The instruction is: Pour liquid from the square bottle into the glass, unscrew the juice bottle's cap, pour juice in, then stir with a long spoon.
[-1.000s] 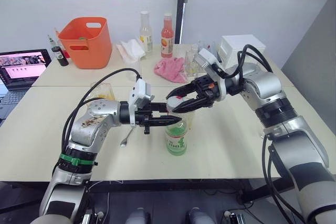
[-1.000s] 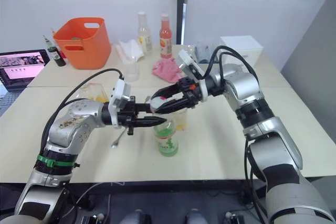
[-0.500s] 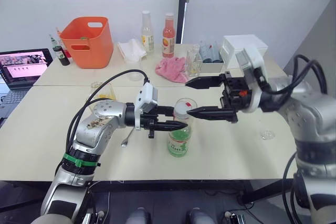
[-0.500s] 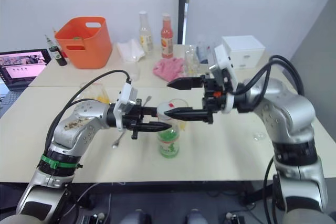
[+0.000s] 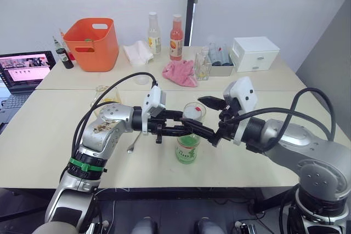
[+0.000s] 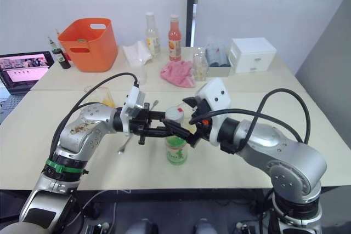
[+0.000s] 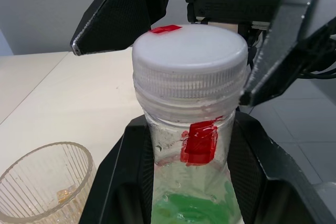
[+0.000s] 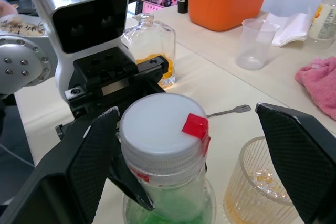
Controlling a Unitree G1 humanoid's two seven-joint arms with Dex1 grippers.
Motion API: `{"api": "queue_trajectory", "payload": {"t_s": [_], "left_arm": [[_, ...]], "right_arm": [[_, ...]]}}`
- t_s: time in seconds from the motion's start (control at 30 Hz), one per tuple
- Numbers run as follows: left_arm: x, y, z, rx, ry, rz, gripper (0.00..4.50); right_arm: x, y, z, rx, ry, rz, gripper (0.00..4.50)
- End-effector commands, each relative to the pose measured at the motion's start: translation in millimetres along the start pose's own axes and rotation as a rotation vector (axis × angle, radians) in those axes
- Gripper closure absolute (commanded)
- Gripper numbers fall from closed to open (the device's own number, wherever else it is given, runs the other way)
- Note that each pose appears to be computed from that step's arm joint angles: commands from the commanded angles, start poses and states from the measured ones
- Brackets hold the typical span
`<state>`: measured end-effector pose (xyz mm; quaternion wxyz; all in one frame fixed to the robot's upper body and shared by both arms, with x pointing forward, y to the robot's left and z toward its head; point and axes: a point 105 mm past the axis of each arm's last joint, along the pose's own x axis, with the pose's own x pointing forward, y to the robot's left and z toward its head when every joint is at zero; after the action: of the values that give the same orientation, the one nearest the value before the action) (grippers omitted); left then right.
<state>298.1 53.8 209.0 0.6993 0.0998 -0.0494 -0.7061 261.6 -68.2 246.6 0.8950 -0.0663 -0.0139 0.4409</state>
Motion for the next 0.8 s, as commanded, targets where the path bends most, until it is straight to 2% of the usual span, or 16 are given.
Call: {"api": "queue_trajectory", "payload": {"t_s": [0.03,0.1,0.13,0.4,0.63,0.73,0.8], "left_arm": [[3.6,-3.4,1.0,0.003,0.004,-0.037,3.03],[3.7,-3.4,0.9,0.003,0.005,-0.039,3.03],[3.8,-3.3,0.9,0.003,0.006,-0.040,3.03],[3.0,-3.9,0.4,0.004,0.010,-0.037,3.03],[2.2,-5.2,-0.9,0.001,0.013,-0.035,3.03],[3.4,-5.3,-2.3,-0.001,0.015,-0.034,3.03],[3.6,-6.6,-3.1,-0.003,0.016,-0.035,3.03]], "right_arm": [[-3.7,1.9,7.4,-0.017,-0.033,-0.020,0.08],[-2.9,2.8,6.7,-0.011,-0.030,-0.016,0.08],[-2.6,2.7,6.5,-0.009,-0.029,-0.016,0.31],[-3.4,2.6,1.5,0.004,-0.009,-0.015,2.81],[-0.3,2.6,8.8,0.022,-0.056,0.029,2.81],[5.1,0.5,11.3,0.023,-0.067,0.151,2.81],[6.5,5.0,6.3,0.014,-0.033,0.371,2.81]]}}
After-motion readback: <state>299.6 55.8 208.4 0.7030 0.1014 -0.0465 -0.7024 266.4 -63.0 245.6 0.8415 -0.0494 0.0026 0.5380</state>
